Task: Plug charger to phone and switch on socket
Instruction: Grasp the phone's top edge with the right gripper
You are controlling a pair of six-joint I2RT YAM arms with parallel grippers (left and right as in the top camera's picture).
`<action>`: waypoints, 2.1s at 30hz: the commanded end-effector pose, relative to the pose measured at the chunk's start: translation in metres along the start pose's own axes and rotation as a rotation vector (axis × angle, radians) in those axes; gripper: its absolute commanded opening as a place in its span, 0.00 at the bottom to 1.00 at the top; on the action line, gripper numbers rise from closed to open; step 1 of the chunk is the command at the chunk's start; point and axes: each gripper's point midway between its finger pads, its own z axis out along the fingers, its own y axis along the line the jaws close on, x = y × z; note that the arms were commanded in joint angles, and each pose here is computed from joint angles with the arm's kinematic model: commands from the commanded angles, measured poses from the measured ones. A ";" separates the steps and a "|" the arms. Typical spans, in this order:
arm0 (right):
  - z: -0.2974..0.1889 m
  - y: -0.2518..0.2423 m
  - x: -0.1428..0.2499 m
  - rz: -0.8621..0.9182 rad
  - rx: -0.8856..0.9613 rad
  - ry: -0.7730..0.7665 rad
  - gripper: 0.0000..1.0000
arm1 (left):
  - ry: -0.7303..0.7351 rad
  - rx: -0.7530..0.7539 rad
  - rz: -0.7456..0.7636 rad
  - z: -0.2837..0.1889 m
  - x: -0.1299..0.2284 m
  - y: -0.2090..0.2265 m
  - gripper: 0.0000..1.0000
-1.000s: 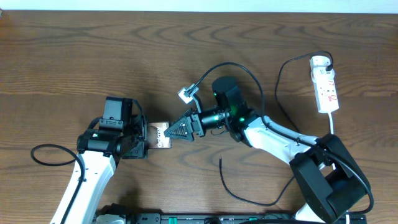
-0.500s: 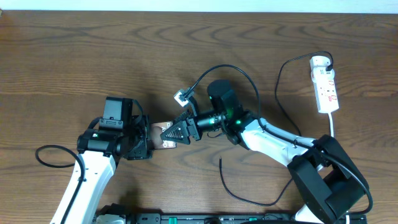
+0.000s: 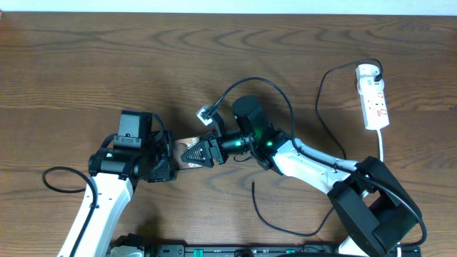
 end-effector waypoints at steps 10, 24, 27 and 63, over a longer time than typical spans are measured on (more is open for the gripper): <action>0.008 -0.006 -0.006 0.121 0.064 -0.040 0.56 | 0.025 0.057 -0.012 -0.009 0.007 -0.015 0.07; 0.010 -0.008 -0.006 0.220 0.081 -0.055 0.53 | 0.024 0.058 -0.012 -0.009 0.007 -0.015 0.07; 0.013 -0.007 -0.005 0.216 0.086 -0.054 0.52 | 0.025 0.059 -0.012 -0.009 0.007 -0.016 0.07; 0.024 -0.001 -0.004 0.181 0.106 -0.073 0.48 | 0.027 0.049 0.010 -0.007 0.013 -0.013 0.07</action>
